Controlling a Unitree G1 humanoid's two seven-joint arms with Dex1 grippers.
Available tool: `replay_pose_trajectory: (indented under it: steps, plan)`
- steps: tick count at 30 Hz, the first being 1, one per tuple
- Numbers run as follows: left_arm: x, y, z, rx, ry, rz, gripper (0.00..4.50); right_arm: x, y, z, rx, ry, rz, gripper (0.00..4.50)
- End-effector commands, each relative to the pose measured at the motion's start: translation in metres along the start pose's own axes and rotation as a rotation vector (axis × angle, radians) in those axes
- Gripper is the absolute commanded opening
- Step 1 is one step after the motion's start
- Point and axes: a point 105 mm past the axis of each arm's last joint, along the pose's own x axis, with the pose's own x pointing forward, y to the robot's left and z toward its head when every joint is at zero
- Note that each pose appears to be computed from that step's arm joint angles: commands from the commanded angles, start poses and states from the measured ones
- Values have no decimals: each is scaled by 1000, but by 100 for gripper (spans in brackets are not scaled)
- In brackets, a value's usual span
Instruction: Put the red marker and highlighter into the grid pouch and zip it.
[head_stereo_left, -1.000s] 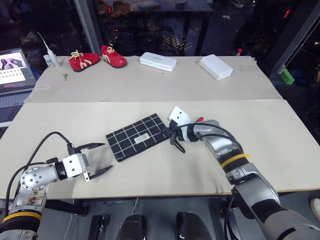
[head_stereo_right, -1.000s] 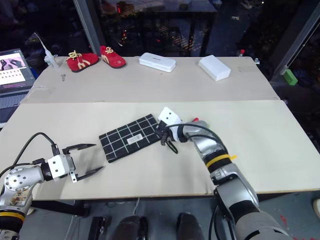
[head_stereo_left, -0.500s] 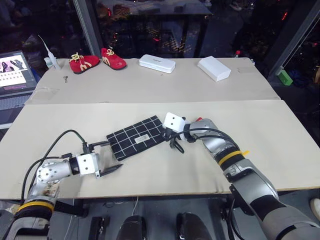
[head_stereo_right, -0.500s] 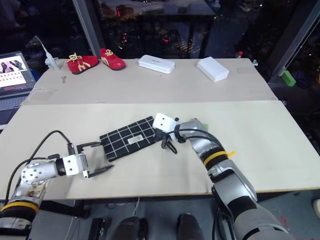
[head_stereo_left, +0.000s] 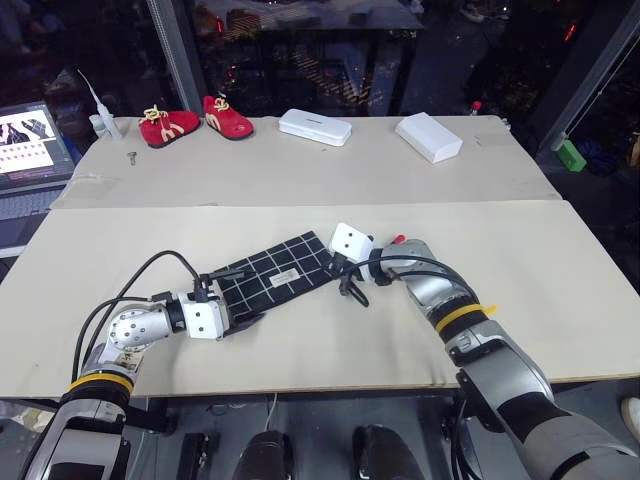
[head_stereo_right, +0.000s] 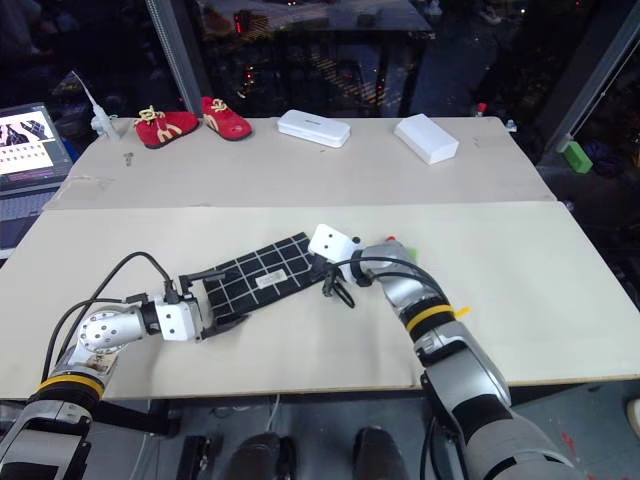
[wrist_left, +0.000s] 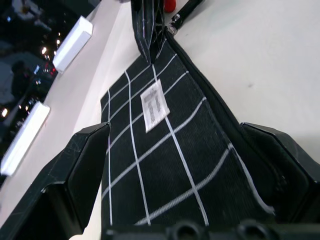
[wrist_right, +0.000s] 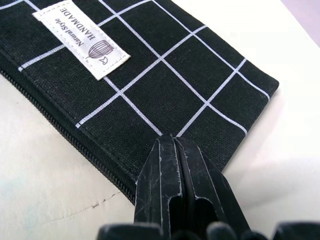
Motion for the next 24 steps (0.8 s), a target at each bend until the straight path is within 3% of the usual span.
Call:
replay_pose_trajectory:
  steps: [1, 8, 13, 14, 16, 24]
  plan:
    - [2, 4, 3, 34, -14, 11, 272, -3, -3, -16, 39, 46, -17, 0]
    - [3, 4, 2, 26, -17, 16, 21, -6, -4, -19, 45, 47, -21, 0]
    - [7, 6, 3, -21, -29, 50, 6, -9, -1, -7, 186, -26, 27, 0]
    - [8, 7, 4, -34, -36, 61, 0, -11, -4, -2, 245, -62, 28, 47]
    - [8, 10, 6, -51, -47, 78, 0, -15, -9, 6, 326, -108, 33, 73]
    - [11, 19, 11, -132, -74, 158, 0, -71, -42, 64, 506, -386, 61, 360]
